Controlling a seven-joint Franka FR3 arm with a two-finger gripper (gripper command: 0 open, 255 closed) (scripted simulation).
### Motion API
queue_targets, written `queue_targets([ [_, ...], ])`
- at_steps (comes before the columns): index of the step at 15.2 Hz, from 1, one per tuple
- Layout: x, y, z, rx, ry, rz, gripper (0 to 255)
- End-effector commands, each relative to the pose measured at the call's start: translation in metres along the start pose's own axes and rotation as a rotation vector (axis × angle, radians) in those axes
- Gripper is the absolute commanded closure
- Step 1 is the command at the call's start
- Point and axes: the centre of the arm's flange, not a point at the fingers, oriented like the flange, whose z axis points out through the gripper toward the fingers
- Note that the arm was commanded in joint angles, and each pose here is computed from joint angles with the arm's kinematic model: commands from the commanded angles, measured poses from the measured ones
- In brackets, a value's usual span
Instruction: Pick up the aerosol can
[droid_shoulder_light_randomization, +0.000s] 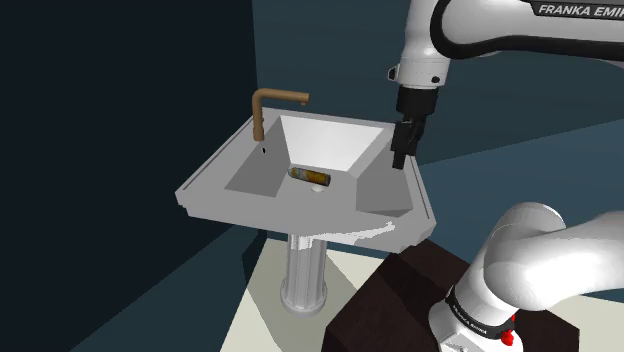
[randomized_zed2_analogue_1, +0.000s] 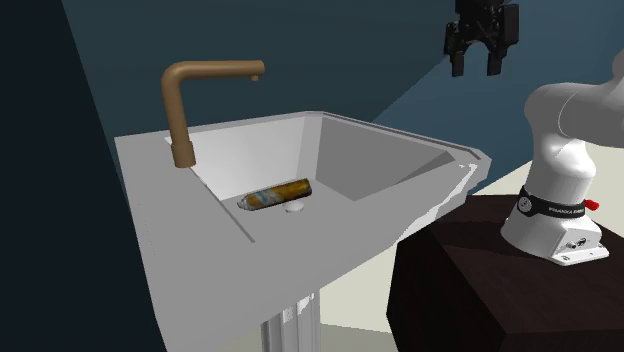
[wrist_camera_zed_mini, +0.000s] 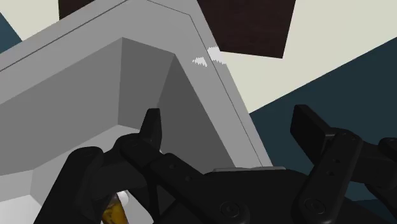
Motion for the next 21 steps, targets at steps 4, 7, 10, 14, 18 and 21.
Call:
queue_targets([
  [4, 0.029, 0.015, 0.019, -0.005, 0.008, 0.002, 0],
  [7, 0.059, 0.03, 0.038, -0.009, 0.016, 0.003, 0],
  [10, 0.089, 0.046, 0.057, -0.014, 0.025, 0.005, 0],
  [14, 0.129, 0.066, 0.082, -0.02, 0.036, 0.007, 0],
  [18, 0.169, 0.087, 0.106, -0.026, 0.047, 0.009, 0],
  [21, 0.199, 0.103, 0.123, -0.031, 0.055, 0.011, 0],
])
